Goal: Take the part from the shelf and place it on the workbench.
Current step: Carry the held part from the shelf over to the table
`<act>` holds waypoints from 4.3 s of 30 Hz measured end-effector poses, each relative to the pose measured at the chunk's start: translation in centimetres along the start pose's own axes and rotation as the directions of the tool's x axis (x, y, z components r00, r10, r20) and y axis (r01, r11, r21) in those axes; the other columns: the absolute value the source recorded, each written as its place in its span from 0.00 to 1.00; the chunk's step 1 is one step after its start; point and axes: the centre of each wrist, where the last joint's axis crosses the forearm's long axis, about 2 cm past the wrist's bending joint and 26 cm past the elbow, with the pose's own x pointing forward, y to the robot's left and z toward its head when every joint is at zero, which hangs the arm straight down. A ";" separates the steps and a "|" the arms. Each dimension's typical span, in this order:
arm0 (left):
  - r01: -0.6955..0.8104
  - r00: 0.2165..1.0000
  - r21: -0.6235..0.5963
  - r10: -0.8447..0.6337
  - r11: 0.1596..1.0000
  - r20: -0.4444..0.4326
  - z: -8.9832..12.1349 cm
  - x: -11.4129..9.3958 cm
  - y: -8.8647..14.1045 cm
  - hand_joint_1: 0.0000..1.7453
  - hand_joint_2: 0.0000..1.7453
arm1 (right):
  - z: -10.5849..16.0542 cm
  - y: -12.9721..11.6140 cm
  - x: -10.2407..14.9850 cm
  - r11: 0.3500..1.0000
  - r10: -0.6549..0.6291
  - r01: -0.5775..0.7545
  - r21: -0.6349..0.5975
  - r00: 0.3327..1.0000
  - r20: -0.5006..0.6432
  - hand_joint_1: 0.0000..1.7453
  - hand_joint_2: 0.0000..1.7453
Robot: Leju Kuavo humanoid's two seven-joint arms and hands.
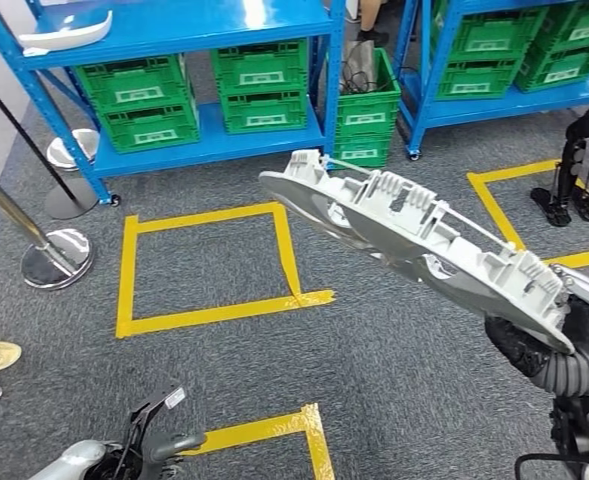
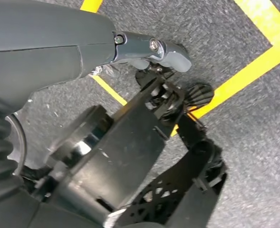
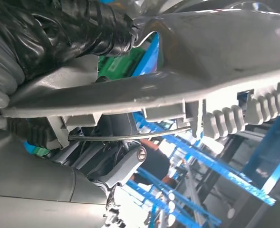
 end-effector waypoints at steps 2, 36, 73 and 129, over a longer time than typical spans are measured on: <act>-0.046 0.999 0.030 0.046 0.998 0.004 -0.1 -0.4 -0.2 0.00 0.00 | 0.0 0.0 0.0 1.000 0.001 -0.001 0.003 1.000 -0.004 1.00 1.00; -0.907 0.391 -0.131 0.916 0.400 0.090 -0.5 -8.2 -5.6 0.00 0.00 | 1.9 -0.2 0.8 1.000 0.001 -0.002 -0.007 0.999 -0.050 1.00 1.00; -0.495 0.869 -0.023 0.494 0.869 -0.042 -0.2 -7.0 -2.9 0.00 0.00 | 1.3 -0.5 0.4 0.999 -0.001 -0.001 -0.038 0.999 -0.042 1.00 1.00; 0.210 0.964 0.211 -0.238 0.955 0.118 -1.0 -3.4 -3.2 0.00 0.00 | 2.4 -0.6 1.2 0.995 0.054 -0.058 -0.076 0.997 -0.057 1.00 1.00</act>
